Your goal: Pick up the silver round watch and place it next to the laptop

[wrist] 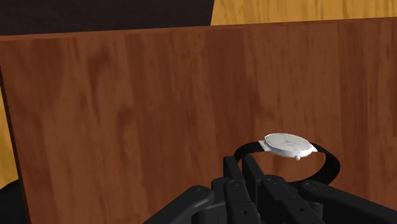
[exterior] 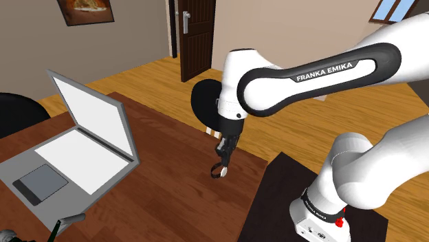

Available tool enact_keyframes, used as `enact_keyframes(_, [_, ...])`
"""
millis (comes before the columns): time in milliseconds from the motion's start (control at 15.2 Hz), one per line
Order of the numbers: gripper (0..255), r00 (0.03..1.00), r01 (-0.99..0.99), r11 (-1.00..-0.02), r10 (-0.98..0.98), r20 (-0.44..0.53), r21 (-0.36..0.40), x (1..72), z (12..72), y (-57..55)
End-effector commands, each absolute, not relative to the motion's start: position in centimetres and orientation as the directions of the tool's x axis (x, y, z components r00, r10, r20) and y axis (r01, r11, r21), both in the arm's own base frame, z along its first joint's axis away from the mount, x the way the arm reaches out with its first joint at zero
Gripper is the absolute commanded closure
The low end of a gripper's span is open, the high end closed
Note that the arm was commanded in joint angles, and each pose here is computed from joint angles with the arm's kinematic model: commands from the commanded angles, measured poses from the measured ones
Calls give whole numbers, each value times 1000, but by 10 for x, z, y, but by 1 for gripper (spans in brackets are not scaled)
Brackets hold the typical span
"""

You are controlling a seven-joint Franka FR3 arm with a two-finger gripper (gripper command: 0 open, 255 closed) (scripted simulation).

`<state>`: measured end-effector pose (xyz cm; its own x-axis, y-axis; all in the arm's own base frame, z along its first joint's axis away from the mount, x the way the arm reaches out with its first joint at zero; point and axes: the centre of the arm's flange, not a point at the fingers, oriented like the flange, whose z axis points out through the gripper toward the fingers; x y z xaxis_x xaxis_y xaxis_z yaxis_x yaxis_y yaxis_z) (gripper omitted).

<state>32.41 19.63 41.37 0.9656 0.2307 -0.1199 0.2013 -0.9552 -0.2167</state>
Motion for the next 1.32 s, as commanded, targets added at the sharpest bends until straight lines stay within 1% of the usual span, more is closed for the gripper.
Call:
enact_keyframes(0, [255,966,201,-955,231,-120,-217,324,425,197])
enact_keyframes(1254, [255,966,201,-955,231,-120,-217,324,525,197])
